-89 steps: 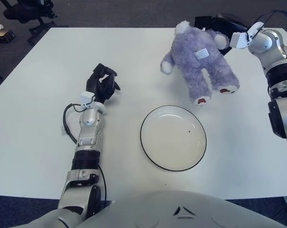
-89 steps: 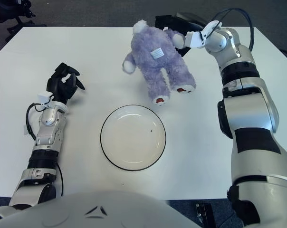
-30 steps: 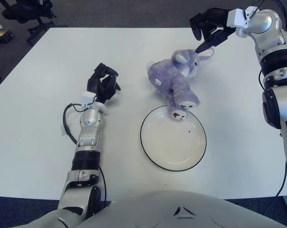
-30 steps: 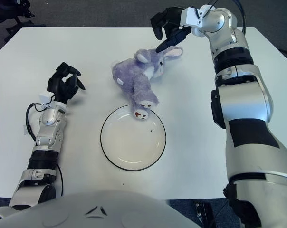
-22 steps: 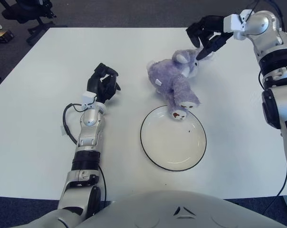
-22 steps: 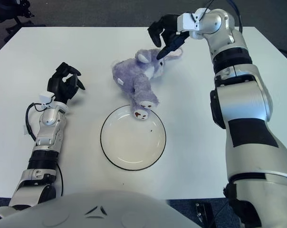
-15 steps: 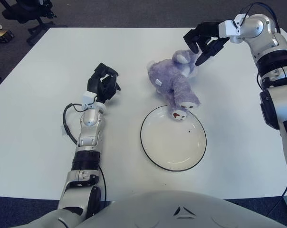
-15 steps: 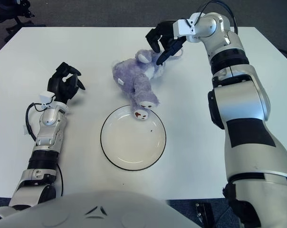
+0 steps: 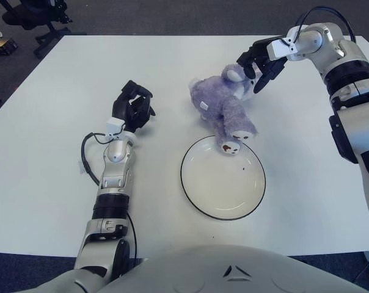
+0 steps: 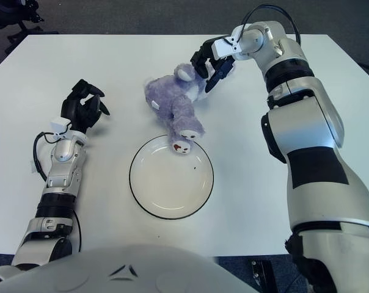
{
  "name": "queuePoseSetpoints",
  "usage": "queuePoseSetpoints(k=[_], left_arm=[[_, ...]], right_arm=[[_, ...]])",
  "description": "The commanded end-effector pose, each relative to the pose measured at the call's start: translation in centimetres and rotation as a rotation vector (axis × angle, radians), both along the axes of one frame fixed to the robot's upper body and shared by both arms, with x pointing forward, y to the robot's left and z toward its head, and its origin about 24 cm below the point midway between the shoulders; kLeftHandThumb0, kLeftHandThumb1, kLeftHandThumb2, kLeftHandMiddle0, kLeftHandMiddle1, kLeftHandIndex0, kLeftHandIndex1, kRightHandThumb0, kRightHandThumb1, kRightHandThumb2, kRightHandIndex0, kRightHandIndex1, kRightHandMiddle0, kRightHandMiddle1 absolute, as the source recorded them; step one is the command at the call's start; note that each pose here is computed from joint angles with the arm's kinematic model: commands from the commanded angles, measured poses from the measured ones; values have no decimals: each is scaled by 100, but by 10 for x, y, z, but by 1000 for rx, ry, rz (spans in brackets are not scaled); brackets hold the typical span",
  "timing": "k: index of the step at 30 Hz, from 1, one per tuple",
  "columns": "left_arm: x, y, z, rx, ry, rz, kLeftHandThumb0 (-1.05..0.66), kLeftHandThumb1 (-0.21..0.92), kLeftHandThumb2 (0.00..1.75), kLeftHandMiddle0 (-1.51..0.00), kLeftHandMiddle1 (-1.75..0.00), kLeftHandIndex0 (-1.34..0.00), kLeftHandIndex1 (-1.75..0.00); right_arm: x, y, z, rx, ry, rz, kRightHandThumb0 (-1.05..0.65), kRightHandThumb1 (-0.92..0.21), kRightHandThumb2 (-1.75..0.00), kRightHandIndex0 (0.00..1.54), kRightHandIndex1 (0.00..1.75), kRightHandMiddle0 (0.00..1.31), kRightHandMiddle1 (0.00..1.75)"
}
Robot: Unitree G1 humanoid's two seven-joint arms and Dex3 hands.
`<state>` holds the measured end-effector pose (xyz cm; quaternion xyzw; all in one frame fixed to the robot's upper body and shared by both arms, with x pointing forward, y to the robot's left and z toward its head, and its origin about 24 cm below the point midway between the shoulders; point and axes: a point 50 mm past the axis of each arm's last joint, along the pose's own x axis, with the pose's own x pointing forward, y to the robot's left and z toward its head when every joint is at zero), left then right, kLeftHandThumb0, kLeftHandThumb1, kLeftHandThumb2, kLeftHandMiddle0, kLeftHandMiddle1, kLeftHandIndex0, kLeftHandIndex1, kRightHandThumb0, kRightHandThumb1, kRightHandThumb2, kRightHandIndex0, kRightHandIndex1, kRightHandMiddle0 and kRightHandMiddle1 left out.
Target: Put the doll into the plate.
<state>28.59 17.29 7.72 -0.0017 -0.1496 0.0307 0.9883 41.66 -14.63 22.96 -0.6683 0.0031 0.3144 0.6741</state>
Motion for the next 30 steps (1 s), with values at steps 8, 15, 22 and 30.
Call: queuePoseSetpoints(k=[8,15,22,30], left_arm=[[-12,-2,-25,-24,87,15,-26,92,43,-90,-175,-57,-175],[-12,-3,-25,-23,86,16,-26,92,44,-89,-175,-56,-175],[-11,-2,-25,-16,86,15,-26,92,44,-89,-175,-56,-175],[-11,-1,-25,-14,86,16,-26,92,44,-89,-175,-56,-175]], right_arm=[[-4,-14,3,124,-136,16,-55,-90,-1,66,4,48,13],[-7,-19,-1,171,-199,14,-56,-92,-1,66,2,53,13],[-14,-22,-14,104,-438,14,-56,-92,0,64,1,54,12],[-17,-20,-17,69,-527,11,-56,-91,0,63,1,54,11]])
